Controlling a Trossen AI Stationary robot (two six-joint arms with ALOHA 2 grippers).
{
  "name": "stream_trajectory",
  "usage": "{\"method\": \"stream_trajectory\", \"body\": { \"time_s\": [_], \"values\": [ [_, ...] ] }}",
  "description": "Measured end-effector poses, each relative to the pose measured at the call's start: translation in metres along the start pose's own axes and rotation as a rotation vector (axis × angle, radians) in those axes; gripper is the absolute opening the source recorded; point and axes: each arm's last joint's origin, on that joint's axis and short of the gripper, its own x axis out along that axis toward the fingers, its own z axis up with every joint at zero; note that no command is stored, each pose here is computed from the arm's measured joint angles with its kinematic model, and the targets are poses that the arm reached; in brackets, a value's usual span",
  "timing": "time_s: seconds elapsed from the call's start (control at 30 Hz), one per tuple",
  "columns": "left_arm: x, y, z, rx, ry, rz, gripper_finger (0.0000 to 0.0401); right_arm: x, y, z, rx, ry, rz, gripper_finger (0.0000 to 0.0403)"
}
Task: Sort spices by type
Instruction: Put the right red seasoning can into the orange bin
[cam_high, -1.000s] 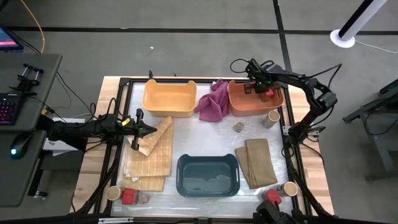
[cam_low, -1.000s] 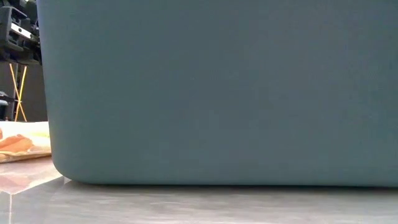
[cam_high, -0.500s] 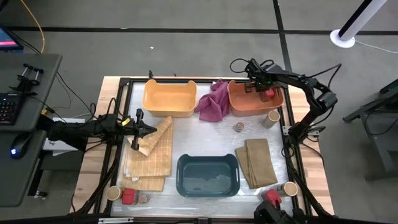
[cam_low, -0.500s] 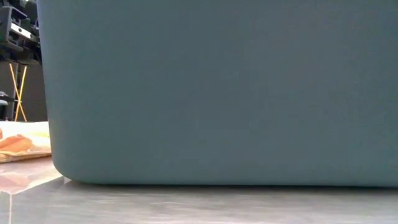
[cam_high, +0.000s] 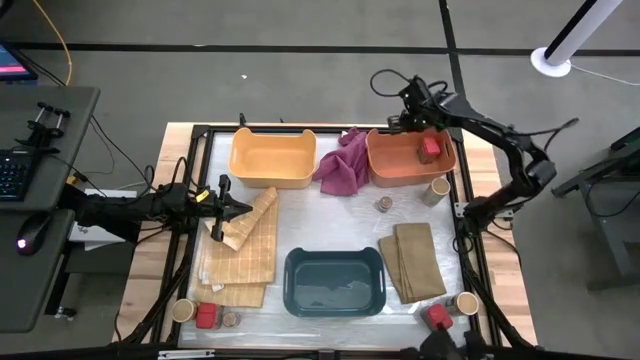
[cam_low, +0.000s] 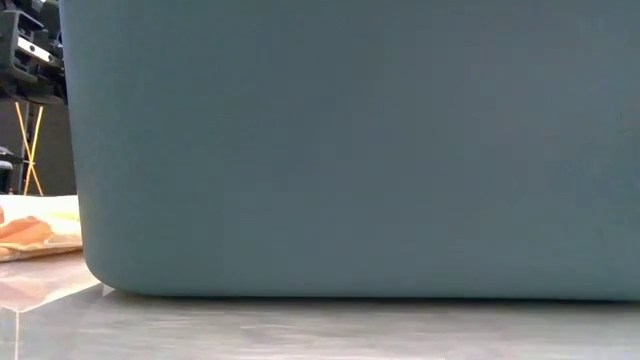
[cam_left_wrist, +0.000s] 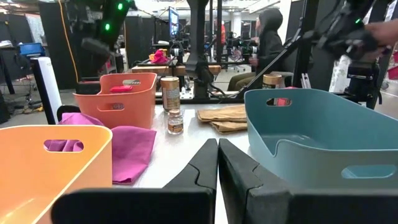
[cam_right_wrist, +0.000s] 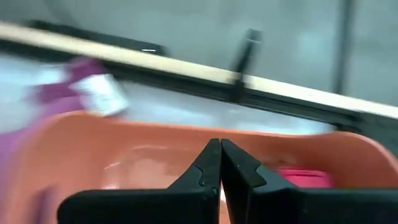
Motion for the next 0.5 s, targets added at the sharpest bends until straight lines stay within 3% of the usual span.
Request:
{"method": "stream_trajectory", "body": {
  "time_s": [0.23, 0.37, 0.5],
  "values": [
    [0.000, 0.000, 0.000, 0.000, 0.000, 0.000, 0.0000, -0.041, 0.036, -0.023, -0.188, 0.040, 0.352, 0.0000],
    [0.000, 0.000, 0.000, 0.000, 0.000, 0.000, 0.0000, -0.064, 0.069, -0.050, -0.357, 0.044, 0.470, 0.0000],
    [0.000, 0.000, 0.000, 0.000, 0.000, 0.000, 0.0000, -0.086, 0.100, -0.085, -0.450, 0.085, 0.562, 0.0000]
  ]
}}
